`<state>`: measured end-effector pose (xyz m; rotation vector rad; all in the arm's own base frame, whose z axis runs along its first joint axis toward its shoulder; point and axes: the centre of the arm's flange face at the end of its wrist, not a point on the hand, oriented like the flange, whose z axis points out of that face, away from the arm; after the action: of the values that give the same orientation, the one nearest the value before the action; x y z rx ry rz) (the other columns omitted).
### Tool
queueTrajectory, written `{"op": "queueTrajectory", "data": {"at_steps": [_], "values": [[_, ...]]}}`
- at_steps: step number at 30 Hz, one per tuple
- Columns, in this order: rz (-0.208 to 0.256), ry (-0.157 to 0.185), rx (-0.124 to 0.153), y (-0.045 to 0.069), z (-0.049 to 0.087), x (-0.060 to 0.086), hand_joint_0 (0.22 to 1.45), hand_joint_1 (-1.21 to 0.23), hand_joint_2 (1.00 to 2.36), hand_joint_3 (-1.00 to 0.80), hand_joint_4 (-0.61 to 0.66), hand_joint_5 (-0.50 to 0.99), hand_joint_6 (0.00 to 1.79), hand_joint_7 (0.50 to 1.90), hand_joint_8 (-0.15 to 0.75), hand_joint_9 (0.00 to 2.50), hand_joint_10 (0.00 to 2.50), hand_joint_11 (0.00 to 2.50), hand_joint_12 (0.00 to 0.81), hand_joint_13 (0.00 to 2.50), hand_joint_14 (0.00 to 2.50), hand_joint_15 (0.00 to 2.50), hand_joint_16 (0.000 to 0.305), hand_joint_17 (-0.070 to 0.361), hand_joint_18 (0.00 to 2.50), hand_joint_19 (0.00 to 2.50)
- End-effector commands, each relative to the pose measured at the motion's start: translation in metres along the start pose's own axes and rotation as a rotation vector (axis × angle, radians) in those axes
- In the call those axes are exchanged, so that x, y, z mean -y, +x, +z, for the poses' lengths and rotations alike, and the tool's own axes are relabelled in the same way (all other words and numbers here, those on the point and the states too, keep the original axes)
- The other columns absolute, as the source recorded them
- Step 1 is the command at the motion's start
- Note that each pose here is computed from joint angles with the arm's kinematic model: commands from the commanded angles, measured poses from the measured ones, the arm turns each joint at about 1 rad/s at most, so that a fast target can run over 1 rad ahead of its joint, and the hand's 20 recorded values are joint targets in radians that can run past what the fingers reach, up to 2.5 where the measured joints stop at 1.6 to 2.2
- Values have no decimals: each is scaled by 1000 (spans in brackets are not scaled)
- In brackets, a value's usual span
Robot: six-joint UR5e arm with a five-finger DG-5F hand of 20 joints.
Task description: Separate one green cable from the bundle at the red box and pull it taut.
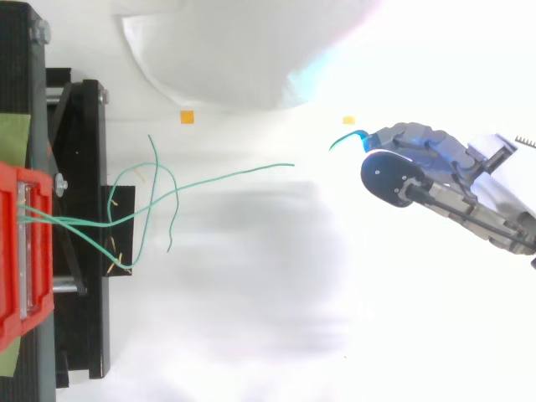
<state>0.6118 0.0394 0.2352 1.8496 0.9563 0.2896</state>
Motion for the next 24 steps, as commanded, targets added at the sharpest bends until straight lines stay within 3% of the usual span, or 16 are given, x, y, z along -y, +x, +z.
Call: {"op": "queueTrajectory", "data": {"at_steps": [1,3,5,6,7,9,10,11,13,15,16,17,19,20,23,24], "values": [[0,0,0,0,0,0,437,-393,1000,-500,206,-188,501,670,210,227,5,247,239,31,8,239,41,92,0,593],[0,0,0,0,0,0,441,-433,1000,-500,169,-216,502,690,234,240,6,296,248,133,10,311,41,93,130,613],[0,-1,1,0,0,0,438,-344,1000,-500,145,-164,502,698,223,565,8,287,244,78,5,153,38,86,3,515],[0,0,0,0,0,0,436,-352,1000,-500,203,-163,502,732,227,295,6,263,251,35,6,199,40,91,2,558],[0,0,0,0,0,0,436,-363,1000,-500,271,-180,502,756,247,286,7,285,255,99,8,243,40,90,65,575],[-1,0,0,0,0,0,437,-372,1000,-500,233,-214,502,764,247,233,7,318,252,125,9,296,40,90,115,606],[-2,0,-1,1,-1,0,441,-388,1000,-500,198,-156,502,731,211,307,7,287,243,76,9,271,41,93,29,594],[-1,0,0,0,0,0,443,-426,1000,-500,180,-148,502,740,219,637,9,337,257,202,6,166,34,77,123,504],[0,0,0,0,0,0,451,-442,1000,-500,264,-131,503,836,217,390,8,315,250,174,9,262,36,82,133,593],[0,0,0,0,0,0,454,-453,1000,-500,254,-190,502,797,220,284,9,309,237,189,10,319,35,79,163,624],[-1,0,0,0,0,0,456,-459,1000,-500,176,-132,502,730,175,389,7,268,224,88,9,252,38,85,28,610],[0,0,0,0,0,0,454,-468,1000,-500,186,-149,502,729,197,604,7,260,237,168,5,146,35,78,108,519],[-1,0,0,0,0,0,458,-475,1000,-500,216,-147,502,746,205,328,6,235,245,147,7,217,36,81,121,576],[-3,1,1,0,0,0,454,-445,1000,-500,251,-179,502,754,219,338,7,309,252,286,11,351,37,84,225,634],[-1,0,2,0,0,0,451,-408,1000,-500,178,-133,502,751,220,615,8,318,263,314,9,253,36,80,268,579],[-1,0,2,0,0,0,450,-419,1000,-500,240,-131,503,816,218,423,9,295,269,269,11,297,37,84,260,610]]}}
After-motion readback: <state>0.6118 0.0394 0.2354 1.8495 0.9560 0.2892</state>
